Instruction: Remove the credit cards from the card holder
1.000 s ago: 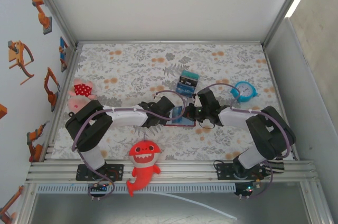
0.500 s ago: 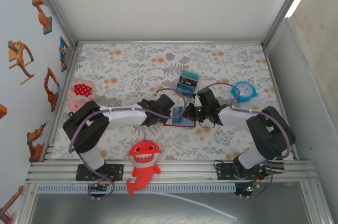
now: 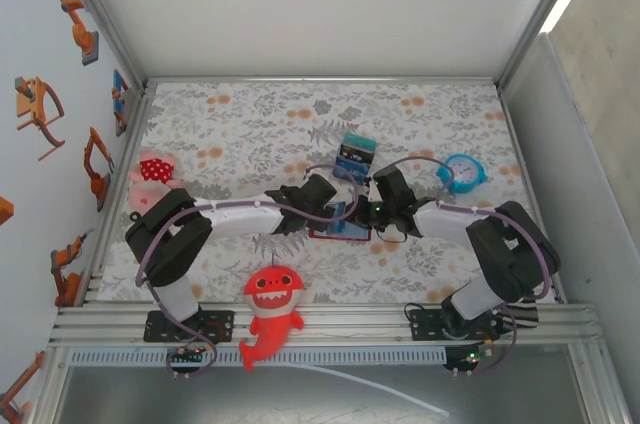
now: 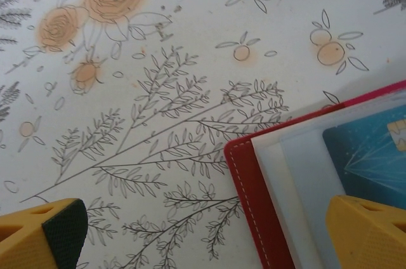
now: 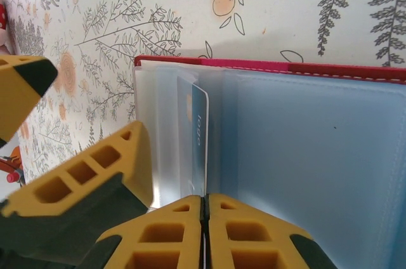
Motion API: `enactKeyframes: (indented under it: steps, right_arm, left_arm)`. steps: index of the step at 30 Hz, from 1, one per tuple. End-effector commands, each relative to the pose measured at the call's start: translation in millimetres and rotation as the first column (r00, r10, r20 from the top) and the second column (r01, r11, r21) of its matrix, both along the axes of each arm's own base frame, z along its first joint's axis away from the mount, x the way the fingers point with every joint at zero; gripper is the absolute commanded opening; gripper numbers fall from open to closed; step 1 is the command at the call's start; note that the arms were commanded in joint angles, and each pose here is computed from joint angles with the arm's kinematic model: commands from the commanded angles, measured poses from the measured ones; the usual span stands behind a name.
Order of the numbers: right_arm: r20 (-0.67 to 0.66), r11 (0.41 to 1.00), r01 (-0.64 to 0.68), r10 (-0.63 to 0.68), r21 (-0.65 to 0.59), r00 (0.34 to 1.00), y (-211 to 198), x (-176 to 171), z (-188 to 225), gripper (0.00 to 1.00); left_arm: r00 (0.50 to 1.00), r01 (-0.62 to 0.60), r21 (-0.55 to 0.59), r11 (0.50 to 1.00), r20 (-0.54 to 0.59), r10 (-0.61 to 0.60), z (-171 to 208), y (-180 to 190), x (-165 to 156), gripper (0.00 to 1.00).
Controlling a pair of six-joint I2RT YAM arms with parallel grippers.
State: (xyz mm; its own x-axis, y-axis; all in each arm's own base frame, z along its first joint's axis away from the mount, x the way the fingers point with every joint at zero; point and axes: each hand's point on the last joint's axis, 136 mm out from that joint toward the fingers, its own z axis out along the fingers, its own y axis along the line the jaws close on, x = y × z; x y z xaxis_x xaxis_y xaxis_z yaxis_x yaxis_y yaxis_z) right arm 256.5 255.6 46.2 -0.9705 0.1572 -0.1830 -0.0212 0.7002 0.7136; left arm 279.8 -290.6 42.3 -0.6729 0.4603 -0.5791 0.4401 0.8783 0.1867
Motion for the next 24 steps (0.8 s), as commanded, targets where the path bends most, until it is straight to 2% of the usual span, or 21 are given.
enactKeyframes:
  steps: [1,12,24]
  right_arm:
    - [0.026,0.999,0.016,-0.017,0.028,1.000,1,7,10,0.09]
    - [0.025,0.996,0.019,-0.021,0.082,0.999,8,8,10,0.16]
    - [0.009,0.994,0.010,-0.011,0.112,1.000,18,7,-2,0.16]
  left_arm:
    - [1.000,0.022,0.004,1.000,-0.020,-0.022,-3,-7,-3,0.97]
    - [0.998,-0.006,0.046,0.999,-0.058,0.008,-20,4,-9,0.97]
    - [0.998,-0.012,0.044,0.999,-0.057,0.015,-20,5,-9,0.97]
